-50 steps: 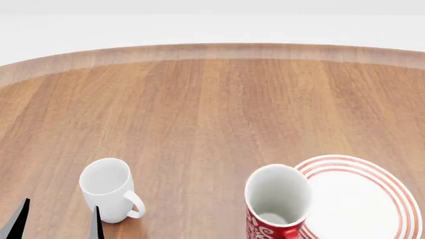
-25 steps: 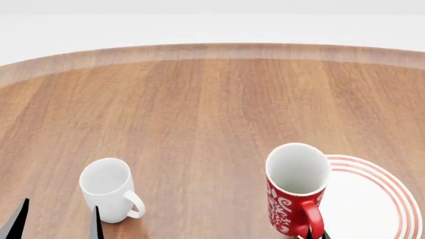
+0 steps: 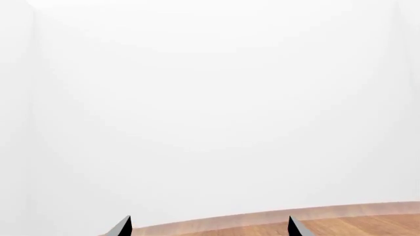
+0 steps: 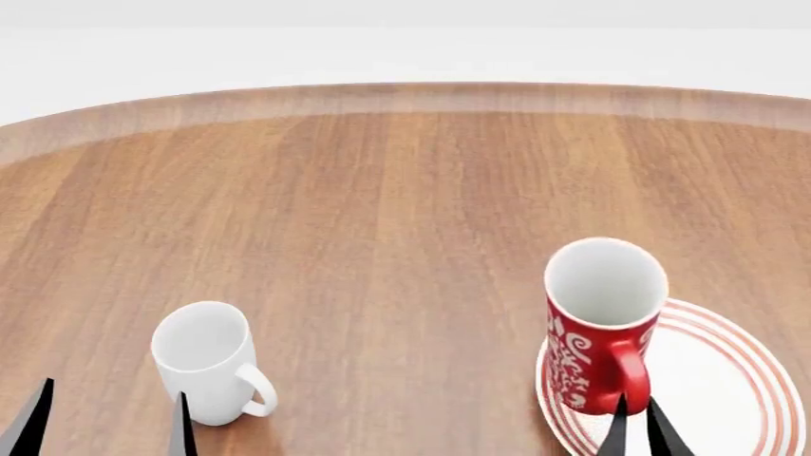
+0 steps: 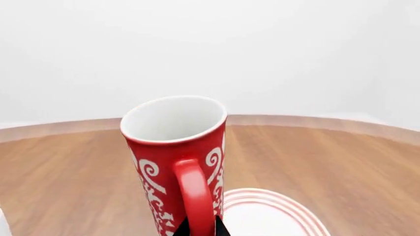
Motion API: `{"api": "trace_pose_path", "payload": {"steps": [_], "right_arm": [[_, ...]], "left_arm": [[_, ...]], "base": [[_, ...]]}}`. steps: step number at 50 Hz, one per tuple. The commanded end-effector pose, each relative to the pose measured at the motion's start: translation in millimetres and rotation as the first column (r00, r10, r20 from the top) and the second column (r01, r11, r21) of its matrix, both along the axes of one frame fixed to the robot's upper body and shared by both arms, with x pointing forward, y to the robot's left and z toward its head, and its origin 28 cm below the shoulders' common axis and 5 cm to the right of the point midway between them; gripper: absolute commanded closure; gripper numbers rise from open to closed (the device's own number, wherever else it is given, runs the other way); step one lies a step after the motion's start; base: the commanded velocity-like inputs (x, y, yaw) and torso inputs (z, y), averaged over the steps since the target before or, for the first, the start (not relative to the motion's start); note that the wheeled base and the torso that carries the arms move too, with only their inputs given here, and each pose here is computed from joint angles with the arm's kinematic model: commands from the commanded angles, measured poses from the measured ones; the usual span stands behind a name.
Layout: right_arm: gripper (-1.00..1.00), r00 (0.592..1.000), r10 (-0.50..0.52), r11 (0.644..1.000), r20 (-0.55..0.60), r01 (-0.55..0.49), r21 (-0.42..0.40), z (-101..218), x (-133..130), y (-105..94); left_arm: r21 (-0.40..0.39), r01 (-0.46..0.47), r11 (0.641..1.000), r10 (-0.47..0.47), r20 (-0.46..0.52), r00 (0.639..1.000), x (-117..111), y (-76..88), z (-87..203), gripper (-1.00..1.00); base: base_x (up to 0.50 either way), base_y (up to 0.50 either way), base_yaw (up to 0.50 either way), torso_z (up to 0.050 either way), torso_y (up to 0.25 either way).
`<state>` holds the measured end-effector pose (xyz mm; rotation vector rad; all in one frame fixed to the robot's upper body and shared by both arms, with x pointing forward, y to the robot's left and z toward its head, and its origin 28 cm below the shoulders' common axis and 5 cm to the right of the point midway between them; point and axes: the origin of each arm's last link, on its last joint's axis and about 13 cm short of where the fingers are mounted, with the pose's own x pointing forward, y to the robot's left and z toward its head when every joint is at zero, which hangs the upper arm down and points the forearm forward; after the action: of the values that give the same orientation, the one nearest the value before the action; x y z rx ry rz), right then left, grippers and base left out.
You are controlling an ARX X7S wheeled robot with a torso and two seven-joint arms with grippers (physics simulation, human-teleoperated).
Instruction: Pick up the red mug and put it on the plate
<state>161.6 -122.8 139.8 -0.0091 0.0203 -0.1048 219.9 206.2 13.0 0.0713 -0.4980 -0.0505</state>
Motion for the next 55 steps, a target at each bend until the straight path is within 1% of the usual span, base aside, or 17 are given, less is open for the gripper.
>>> {"api": "trace_pose_path", "payload": {"steps": [1,17,18,19,20,22,24,25,28,29,30,31,37,41,46,50,55], "right_arm": [[1.00,0.999,-0.045,0.999,-0.003,0.045,-0.006,3.8,9.1,-4.7],[1.00,0.999,-0.045,0.999,-0.003,0.045,-0.006,3.9,9.1,-4.6],[1.00,0.999,-0.031,0.999,0.008,0.032,-0.040,3.9,11.5,-7.1],[1.00,0.999,-0.011,0.999,0.034,0.012,-0.040,1.5,17.1,-12.7],[1.00,1.000,-0.029,0.995,-0.011,0.028,-0.095,0.5,19.8,-15.7],[1.00,1.000,-0.022,0.994,-0.012,0.020,-0.105,1.1,27.0,-22.7],[1.00,1.000,-0.012,0.993,-0.011,0.010,-0.121,14.4,32.0,-32.0],[1.00,1.000,-0.004,0.994,-0.003,0.004,-0.106,16.5,34.9,-34.9],[1.00,1.000,0.003,0.994,-0.024,-0.006,-0.111,21.2,44.6,-43.6],[1.00,1.000,0.010,0.994,-0.021,-0.013,-0.105,22.8,46.9,-45.5],[1.00,0.999,0.012,0.997,-0.031,-0.014,-0.076,24.0,49.3,-47.2],[1.00,0.999,0.017,0.997,-0.030,-0.019,-0.081,25.7,52.1,-49.4],[1.00,0.999,0.019,0.998,-0.025,-0.020,-0.061,27.5,58.4,-51.8],[1.00,0.999,0.037,0.998,-0.030,-0.038,-0.044,27.3,68.8,-56.2],[1.00,0.997,0.064,0.998,-0.039,-0.064,-0.019,28.3,73.6,-60.2],[1.00,0.992,0.112,0.993,-0.055,-0.110,0.038,29.1,76.3,-63.5],[1.00,0.990,0.131,0.991,-0.055,-0.129,0.031,34.0,82.5,-71.6]], "left_arm": [[0.000,0.000,1.000,0.000,0.001,1.000,0.0,0.0,0.0,-1.00],[0.000,0.000,1.000,0.000,0.001,1.000,0.0,0.0,0.0,-1.00],[-0.001,0.002,1.000,-0.002,0.000,1.000,0.0,0.0,0.0,-1.00],[-0.001,0.003,1.000,-0.003,0.001,1.000,0.0,0.0,0.0,-1.00],[-0.002,0.003,1.000,-0.003,0.001,1.000,0.0,0.0,0.0,-1.00],[-0.003,0.002,1.000,-0.002,0.002,1.000,0.0,0.0,0.0,-1.00],[0.000,0.004,1.000,-0.004,-0.001,1.000,0.0,0.0,0.0,-1.00],[-0.001,0.005,1.000,-0.005,-0.001,1.000,0.0,0.0,0.0,-1.00],[0.001,0.006,1.000,-0.006,-0.002,1.000,0.0,0.0,0.0,-1.00],[0.000,0.006,1.000,-0.006,-0.002,1.000,0.0,0.0,0.0,-1.00],[0.000,0.006,1.000,-0.006,-0.003,1.000,0.0,0.0,0.0,-1.00],[0.000,0.006,1.000,-0.006,-0.003,1.000,0.0,0.0,0.0,-1.00],[0.001,0.006,1.000,-0.006,-0.004,1.000,-0.1,0.0,0.0,-1.00],[0.001,0.006,1.000,-0.006,-0.004,1.000,-0.1,0.0,0.0,-1.00],[0.002,0.005,1.000,-0.005,-0.003,1.000,0.0,0.0,0.0,-1.00],[0.001,0.004,1.000,-0.004,-0.002,1.000,0.0,0.0,0.0,-1.00],[0.002,0.003,1.000,-0.003,-0.002,1.000,0.0,0.0,0.0,-1.00]], "base": [[0.00,0.00,0.00,0.000,0.000],[0.00,0.00,0.00,0.000,0.001],[0.00,0.00,0.00,0.000,0.000],[0.00,0.00,0.00,0.000,0.000],[0.00,0.00,0.00,0.000,0.000],[0.00,0.00,0.00,0.000,0.000],[0.00,0.00,0.00,0.000,0.000],[0.00,0.00,0.00,0.000,0.000],[0.00,0.00,0.00,0.000,0.000],[0.00,0.00,0.00,0.000,0.000],[0.00,0.00,0.00,0.000,0.000],[0.00,0.00,0.00,0.000,0.000],[0.00,0.00,0.00,0.000,0.000],[0.00,0.00,0.00,0.000,0.003],[0.00,0.00,0.00,0.000,0.000],[0.00,0.00,0.00,0.000,0.000],[0.00,0.00,0.00,0.000,0.000]]}}
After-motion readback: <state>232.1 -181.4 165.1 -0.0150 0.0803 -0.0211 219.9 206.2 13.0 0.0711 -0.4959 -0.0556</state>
